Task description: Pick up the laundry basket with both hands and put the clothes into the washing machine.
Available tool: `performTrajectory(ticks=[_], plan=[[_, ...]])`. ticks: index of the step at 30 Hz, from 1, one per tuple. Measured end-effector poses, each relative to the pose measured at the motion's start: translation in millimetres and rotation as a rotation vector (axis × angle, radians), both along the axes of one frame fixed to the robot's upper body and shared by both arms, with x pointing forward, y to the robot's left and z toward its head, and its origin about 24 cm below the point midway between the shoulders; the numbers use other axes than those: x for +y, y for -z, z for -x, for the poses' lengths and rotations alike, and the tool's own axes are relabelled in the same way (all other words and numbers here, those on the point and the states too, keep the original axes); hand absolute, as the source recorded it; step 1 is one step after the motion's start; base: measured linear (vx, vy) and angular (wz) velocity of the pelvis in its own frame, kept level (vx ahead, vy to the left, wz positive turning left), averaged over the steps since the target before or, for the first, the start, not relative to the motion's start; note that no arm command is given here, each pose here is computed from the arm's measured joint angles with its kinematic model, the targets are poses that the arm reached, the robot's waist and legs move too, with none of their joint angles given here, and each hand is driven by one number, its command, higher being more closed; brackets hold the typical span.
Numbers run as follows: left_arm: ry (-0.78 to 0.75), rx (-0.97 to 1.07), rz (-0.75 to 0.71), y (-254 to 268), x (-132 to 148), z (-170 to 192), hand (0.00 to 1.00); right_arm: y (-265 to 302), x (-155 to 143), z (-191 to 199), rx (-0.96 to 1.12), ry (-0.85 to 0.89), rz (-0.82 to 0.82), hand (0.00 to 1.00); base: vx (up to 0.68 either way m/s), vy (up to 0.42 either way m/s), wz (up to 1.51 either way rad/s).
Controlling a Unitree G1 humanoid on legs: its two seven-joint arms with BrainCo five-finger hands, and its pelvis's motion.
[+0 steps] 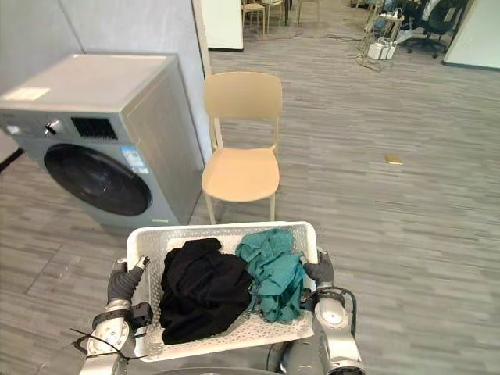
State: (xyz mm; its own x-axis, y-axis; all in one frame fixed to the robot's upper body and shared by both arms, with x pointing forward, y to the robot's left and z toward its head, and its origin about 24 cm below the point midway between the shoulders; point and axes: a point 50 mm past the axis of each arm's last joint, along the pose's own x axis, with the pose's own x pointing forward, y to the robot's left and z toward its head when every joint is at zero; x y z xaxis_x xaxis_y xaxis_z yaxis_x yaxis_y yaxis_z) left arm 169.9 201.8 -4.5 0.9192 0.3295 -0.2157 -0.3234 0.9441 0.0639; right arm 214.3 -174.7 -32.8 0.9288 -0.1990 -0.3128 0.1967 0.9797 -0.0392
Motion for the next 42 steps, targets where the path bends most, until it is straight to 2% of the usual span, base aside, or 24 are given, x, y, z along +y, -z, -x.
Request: performTrajectory(ticks=[7,13,22,27,34,37,42], plan=[[0.021,-0.028,0.004,-4.2,-3.8,-8.8,1.00,-4.6,-6.4,-4.6,-0.021,0.033,0.008,1.00,0.63,-0.075,-0.05],[0.026,0.012,0.004,3.2,-4.9,-6.4,1.00,5.6,-7.2,1.6,0.025,0.039,-0.001,1.00,0.62,0.173,-0.06],[-0.032,-0.006,-0.053,-4.4,13.7,-1.1,1.00,3.7,16.0,-12.9,0.011,-0.038,-0.034,1.00,0.56,0.056,0.54],[-0.048,0.046,-0.032,6.4,11.6,5.9,1.00,10.3,14.4,-1.7,0.045,-0.052,-0.018,1.00,0.33,-0.112,0.57],[-0.005,0.077,-0.008,15.7,6.4,-8.8,1.00,13.6,1.9,5.1,0.075,-0.017,-0.003,1.00,0.14,-0.013,0.12],[0.034,0.075,-0.031,15.6,8.1,-24.2,1.00,14.7,2.4,12.4,0.078,0.018,-0.031,1.00,0.02,0.166,-0.07],[0.077,0.111,-0.035,22.1,9.9,-27.4,1.00,19.5,1.8,17.3,0.112,0.032,-0.037,1.00,-0.02,0.074,-0.30]])
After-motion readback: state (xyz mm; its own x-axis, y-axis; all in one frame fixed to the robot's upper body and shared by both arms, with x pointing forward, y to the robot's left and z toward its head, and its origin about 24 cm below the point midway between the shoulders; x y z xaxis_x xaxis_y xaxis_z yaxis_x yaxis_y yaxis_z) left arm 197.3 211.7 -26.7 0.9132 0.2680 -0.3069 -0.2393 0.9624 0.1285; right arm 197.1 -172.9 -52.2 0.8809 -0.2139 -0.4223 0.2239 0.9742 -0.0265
